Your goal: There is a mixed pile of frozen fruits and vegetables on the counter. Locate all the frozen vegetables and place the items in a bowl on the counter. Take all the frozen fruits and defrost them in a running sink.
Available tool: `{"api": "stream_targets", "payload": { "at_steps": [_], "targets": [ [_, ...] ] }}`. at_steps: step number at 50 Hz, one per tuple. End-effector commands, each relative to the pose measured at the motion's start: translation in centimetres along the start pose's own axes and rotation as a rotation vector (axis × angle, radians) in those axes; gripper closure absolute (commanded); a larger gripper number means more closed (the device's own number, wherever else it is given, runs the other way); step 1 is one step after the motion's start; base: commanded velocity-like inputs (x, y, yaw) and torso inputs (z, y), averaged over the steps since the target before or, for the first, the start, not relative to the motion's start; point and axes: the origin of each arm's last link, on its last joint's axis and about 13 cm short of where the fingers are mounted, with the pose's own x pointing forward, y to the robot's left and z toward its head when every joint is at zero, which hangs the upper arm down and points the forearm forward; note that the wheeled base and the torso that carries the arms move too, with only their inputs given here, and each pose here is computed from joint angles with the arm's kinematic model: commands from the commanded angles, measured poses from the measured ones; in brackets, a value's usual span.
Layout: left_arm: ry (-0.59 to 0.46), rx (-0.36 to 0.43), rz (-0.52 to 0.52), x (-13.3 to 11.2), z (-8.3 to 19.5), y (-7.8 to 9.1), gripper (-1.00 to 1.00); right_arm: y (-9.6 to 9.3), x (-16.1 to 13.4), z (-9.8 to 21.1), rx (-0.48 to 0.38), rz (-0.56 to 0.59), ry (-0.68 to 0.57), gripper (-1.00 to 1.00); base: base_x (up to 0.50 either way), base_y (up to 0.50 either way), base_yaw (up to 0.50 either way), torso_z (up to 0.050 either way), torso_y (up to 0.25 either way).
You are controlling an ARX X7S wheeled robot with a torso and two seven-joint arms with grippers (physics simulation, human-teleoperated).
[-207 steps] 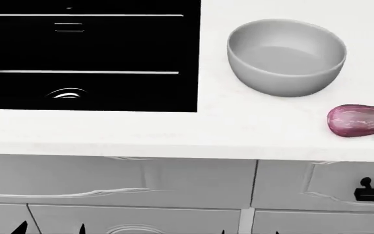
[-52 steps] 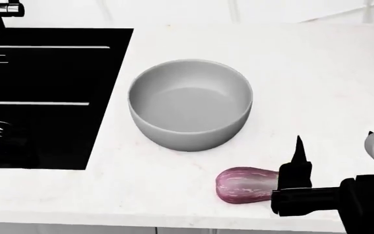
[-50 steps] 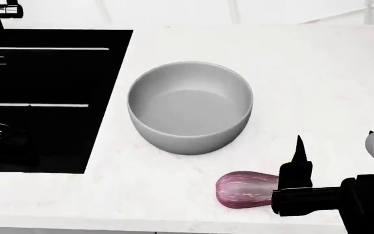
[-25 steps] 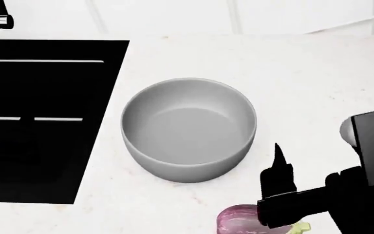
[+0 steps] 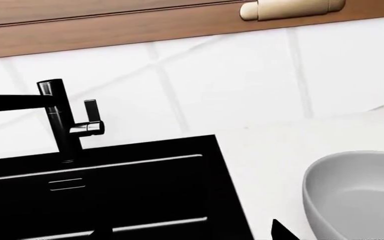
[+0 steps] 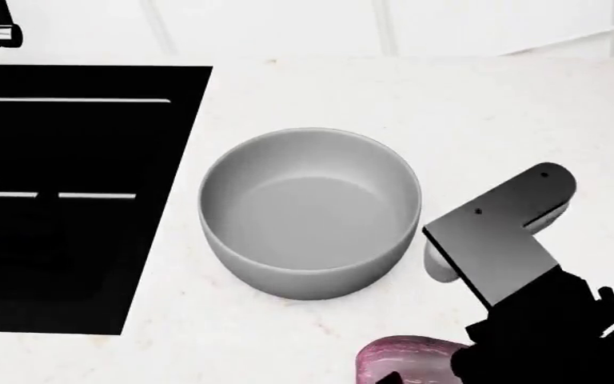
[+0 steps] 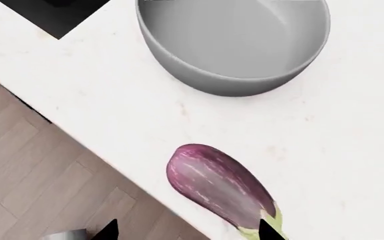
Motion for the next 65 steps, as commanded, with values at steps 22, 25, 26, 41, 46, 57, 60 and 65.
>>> {"api": "stream_targets", "payload": {
  "at_steps": [22, 25, 26, 41, 46, 57, 60, 65],
  "targets": [
    [0.018, -0.012, -0.008, 0.1, -0.9, -0.1, -1.00, -2.5, 4.2, 4.9, -0.420, -0.009, 0.289, -1.00, 0.00, 0.00, 0.00, 0.000, 0.000],
    [0.020, -0.014, -0.012, 0.2, -1.1, -0.1, -1.00, -2.7, 5.0, 5.1, -0.429, -0.018, 0.302, -1.00, 0.00, 0.00, 0.00, 0.000, 0.000],
    [0.022, -0.013, -0.014, 0.2, -1.2, -0.2, -1.00, -2.7, 5.2, 5.3, -0.435, -0.017, 0.302, -1.00, 0.00, 0.00, 0.00, 0.000, 0.000],
    [0.034, -0.018, -0.008, 0.0, -1.8, 0.1, -1.00, -2.5, 9.0, 4.2, -0.428, 0.096, 0.338, -1.00, 0.00, 0.00, 0.00, 0.000, 0.000],
    [0.035, -0.017, -0.009, -0.1, -1.9, 0.3, -1.00, -2.9, 9.8, 3.5, -0.414, 0.096, 0.362, -1.00, 0.00, 0.00, 0.00, 0.000, 0.000],
    [0.043, -0.018, -0.013, 0.0, -2.3, -0.2, -1.00, -3.7, 11.4, 2.4, -0.392, 0.083, 0.401, -1.00, 0.00, 0.00, 0.00, 0.000, 0.000],
    [0.047, -0.019, -0.015, 0.0, -2.4, -0.3, -1.00, -3.7, 11.7, 2.2, -0.392, 0.086, 0.405, -1.00, 0.00, 0.00, 0.00, 0.000, 0.000],
    [0.047, -0.022, -0.013, -0.1, -2.4, 0.0, -1.00, -3.7, 11.7, 2.3, -0.406, 0.082, 0.399, -1.00, 0.00, 0.00, 0.00, 0.000, 0.000]
  ]
}}
